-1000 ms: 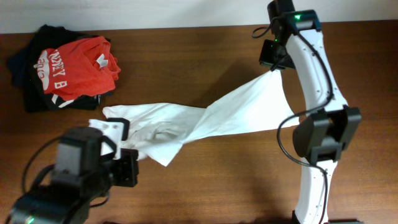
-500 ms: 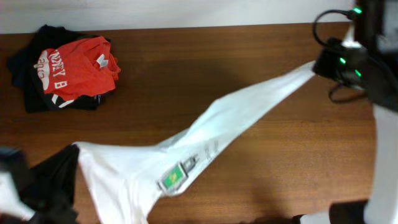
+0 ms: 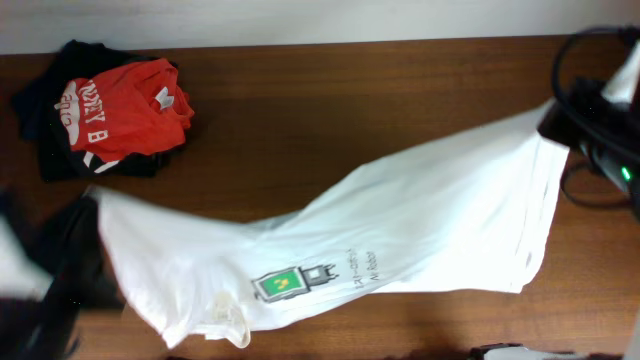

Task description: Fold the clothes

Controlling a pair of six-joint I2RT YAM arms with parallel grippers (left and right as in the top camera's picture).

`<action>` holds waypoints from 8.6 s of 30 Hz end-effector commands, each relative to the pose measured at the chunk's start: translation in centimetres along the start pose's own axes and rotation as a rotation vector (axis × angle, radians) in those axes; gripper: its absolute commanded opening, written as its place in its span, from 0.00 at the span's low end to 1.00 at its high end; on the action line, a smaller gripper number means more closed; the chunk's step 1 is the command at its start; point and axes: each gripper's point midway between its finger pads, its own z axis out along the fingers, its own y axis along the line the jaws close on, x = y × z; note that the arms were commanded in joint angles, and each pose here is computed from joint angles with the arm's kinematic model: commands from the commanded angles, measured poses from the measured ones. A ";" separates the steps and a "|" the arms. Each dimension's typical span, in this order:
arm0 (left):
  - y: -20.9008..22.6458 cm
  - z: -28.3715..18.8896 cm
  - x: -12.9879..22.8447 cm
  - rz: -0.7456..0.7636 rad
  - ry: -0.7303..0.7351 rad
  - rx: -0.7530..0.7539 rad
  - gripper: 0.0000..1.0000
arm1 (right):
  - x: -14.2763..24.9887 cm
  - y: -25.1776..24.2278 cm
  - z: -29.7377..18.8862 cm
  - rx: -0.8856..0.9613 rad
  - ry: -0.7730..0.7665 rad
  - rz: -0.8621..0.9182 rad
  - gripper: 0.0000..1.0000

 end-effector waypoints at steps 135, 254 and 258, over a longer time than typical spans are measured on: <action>5.7 24.0 31.0 -0.109 0.970 -0.240 0.00 | 29.2 -21.2 9.8 0.637 0.672 0.622 0.09; 14.3 32.3 43.6 -0.022 1.020 -0.255 0.00 | 33.5 -13.1 21.6 0.199 0.938 0.242 0.24; 16.5 32.0 43.8 0.008 1.024 -0.346 0.01 | 33.3 -13.5 21.8 0.221 0.924 0.228 0.24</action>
